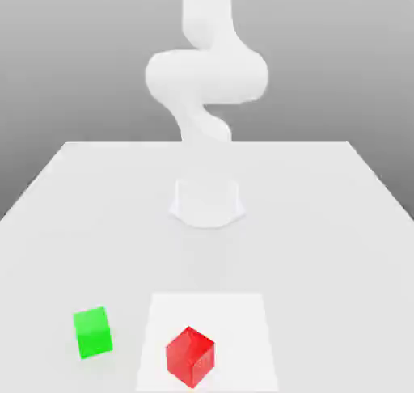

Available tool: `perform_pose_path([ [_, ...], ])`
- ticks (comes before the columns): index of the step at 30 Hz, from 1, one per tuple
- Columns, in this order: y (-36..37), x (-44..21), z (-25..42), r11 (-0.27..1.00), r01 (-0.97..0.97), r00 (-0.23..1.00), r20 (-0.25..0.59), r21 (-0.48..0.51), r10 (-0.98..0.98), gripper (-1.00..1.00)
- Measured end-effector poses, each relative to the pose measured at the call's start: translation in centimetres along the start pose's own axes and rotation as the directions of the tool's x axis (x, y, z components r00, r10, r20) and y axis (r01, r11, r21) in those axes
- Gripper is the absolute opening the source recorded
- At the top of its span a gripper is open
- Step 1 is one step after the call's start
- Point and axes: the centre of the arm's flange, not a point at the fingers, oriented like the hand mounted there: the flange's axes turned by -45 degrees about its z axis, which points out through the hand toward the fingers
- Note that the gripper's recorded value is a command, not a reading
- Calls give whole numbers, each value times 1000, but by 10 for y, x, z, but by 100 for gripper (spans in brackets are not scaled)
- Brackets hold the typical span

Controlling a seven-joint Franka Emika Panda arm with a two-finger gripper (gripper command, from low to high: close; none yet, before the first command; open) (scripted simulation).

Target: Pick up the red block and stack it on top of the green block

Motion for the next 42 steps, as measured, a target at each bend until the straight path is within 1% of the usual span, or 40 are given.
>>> perform_pose_path([
  [4,2,-11,85,995,-89,989,117,-53,95,0],
  [8,7,-36,164,979,-170,956,222,-111,191,0],
  [12,15,-72,235,954,-243,904,316,-175,288,0],
  [17,25,-132,314,909,-324,812,417,-261,409,0],
  [24,31,-233,396,829,-408,644,523,-383,559,0],
  [29,33,-280,443,819,-416,624,531,-396,574,0],
  [30,33,-285,448,819,-415,623,531,-397,574,-100],
  [37,33,-283,447,818,-416,624,530,-396,574,-100],
  [42,33,-248,406,817,-417,623,529,-398,576,-100],
])
